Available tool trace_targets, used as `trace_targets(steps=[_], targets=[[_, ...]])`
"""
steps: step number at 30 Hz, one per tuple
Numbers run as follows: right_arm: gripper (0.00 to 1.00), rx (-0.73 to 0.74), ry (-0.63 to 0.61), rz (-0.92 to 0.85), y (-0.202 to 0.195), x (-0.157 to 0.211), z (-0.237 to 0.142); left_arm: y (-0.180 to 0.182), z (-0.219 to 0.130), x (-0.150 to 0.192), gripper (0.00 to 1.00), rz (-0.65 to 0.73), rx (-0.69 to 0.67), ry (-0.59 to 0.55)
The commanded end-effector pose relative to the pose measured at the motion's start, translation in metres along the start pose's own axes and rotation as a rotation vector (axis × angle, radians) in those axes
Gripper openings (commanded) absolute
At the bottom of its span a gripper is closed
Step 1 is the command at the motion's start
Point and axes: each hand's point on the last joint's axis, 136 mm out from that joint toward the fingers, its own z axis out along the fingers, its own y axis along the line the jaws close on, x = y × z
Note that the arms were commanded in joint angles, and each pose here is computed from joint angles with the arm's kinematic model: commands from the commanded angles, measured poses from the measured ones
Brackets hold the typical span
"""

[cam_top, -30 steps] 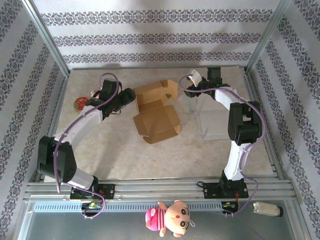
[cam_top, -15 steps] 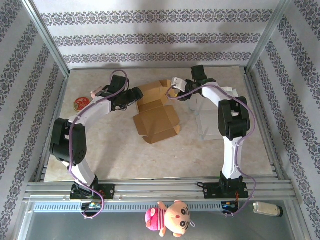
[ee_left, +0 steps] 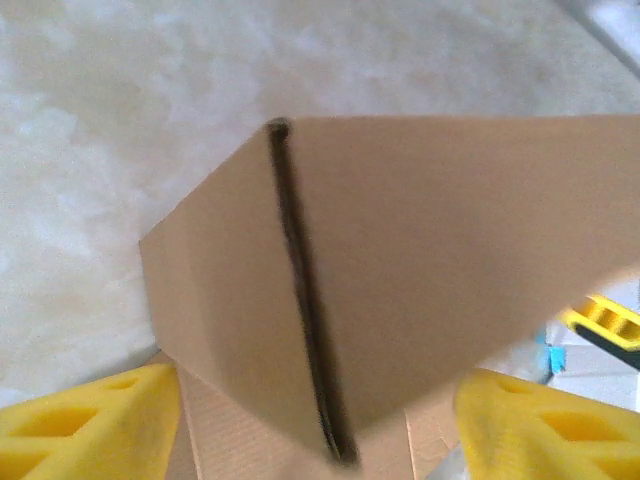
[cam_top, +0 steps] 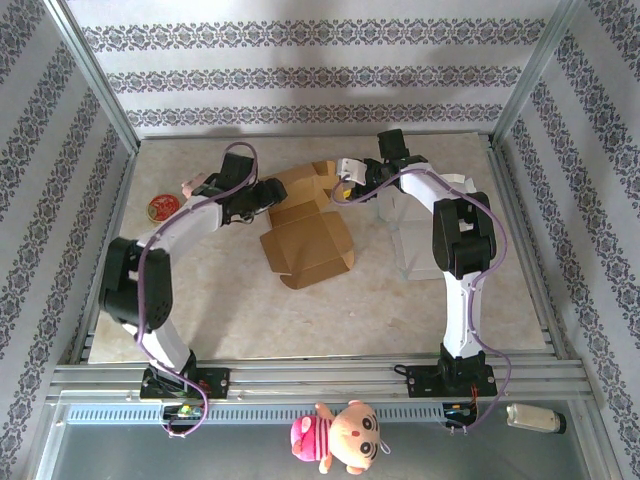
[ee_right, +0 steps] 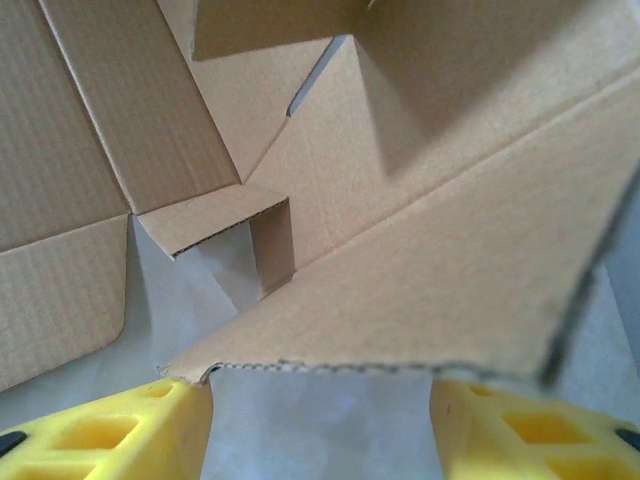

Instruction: Fold the paper box

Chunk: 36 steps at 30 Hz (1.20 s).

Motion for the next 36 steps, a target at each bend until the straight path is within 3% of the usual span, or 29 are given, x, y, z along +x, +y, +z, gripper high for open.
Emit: trace_targets(steps=[1,5,8,16,29,36], targets=[[0.61,0.006,-0.096,-0.091,-0.001,-0.018,-0.021,-0.027,-0.057,-0.036,0.81,0.016,0.104,-0.22],[0.62,0.021,-0.133,-0.085,-0.009,-0.016,-0.032,-0.008,-0.075,-0.052,0.86,-0.039,0.015,-0.28],[0.63,0.035,-0.125,-0.08,-0.02,-0.006,-0.028,0.007,-0.059,-0.056,0.87,-0.079,-0.038,-0.204],[0.64,0.038,-0.094,-0.11,-0.035,0.005,0.0,0.0,-0.002,-0.053,0.93,-0.118,0.027,-0.023],[0.59,-0.062,-0.21,-0.129,-0.013,-0.035,0.023,0.012,0.024,-0.034,0.71,-0.139,0.033,0.056],[0.58,-0.137,-0.303,-0.074,-0.003,-0.06,0.023,0.01,0.032,-0.032,0.65,-0.108,0.047,0.077]])
